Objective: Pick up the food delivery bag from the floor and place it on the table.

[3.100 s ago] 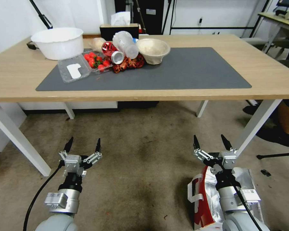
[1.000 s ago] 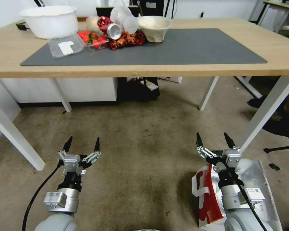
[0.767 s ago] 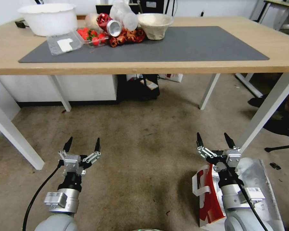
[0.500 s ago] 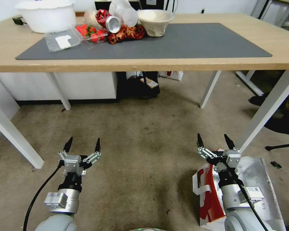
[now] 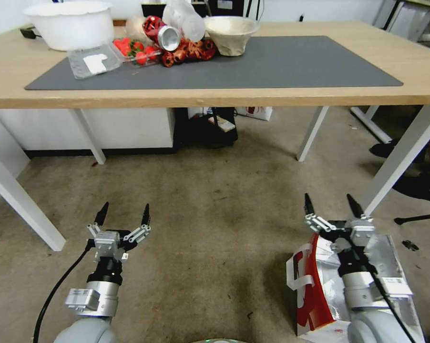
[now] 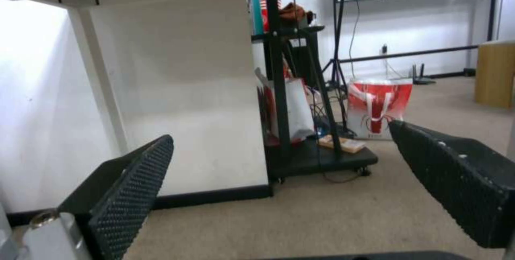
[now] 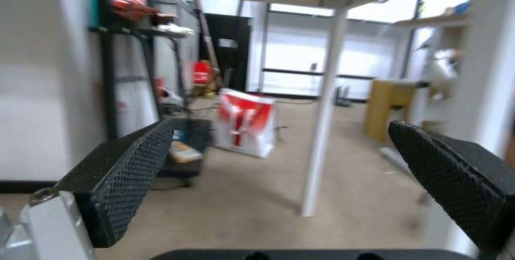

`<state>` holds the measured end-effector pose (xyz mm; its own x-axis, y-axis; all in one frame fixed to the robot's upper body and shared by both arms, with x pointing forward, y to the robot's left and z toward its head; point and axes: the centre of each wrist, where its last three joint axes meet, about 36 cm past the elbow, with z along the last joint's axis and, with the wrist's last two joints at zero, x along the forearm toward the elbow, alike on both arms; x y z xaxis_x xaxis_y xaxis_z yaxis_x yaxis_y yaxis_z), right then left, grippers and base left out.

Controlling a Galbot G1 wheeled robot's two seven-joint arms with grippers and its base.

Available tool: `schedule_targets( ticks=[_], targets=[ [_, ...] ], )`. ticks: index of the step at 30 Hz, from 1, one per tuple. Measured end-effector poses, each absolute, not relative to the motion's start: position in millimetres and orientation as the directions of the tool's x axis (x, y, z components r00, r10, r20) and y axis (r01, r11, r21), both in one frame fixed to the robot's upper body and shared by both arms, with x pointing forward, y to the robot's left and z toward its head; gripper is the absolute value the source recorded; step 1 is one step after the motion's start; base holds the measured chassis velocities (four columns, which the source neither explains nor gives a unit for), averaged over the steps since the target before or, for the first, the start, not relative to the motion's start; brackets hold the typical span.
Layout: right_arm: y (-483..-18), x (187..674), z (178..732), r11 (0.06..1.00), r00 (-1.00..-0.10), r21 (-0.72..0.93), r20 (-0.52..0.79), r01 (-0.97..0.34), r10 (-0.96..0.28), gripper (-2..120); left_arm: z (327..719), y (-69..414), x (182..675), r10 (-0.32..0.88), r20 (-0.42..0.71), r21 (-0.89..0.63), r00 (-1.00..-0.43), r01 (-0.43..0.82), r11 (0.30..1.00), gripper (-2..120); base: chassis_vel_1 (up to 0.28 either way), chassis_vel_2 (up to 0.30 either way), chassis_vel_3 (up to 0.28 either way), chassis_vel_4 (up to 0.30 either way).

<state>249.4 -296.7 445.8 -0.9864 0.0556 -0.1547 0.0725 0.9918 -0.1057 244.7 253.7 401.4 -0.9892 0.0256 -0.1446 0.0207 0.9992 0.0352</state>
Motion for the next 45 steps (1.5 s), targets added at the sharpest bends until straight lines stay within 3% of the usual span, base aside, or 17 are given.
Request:
schedule_targets(
  ticks=[16, 45],
  targets=[
    [-393.1, 230.4, 421.0, 0.942, -0.975, -0.262, -0.128, 0.21, 0.182, 100, 401.5, 254.5, 248.3, 0.011, -0.123, 0.01, -0.992, 0.01, 1.0, 99, 0.0, 0.0, 0.0, 0.0],
    [-465.6, 233.1, 358.6, 0.913, -0.955, -0.316, 0.056, 0.259, 0.291, 100, 388.7, 267.7, 255.2, -0.002, -0.093, 0.035, -0.996, -0.006, 0.999, 99, 0.0, 0.0, 0.0, 0.0]
  ],
)
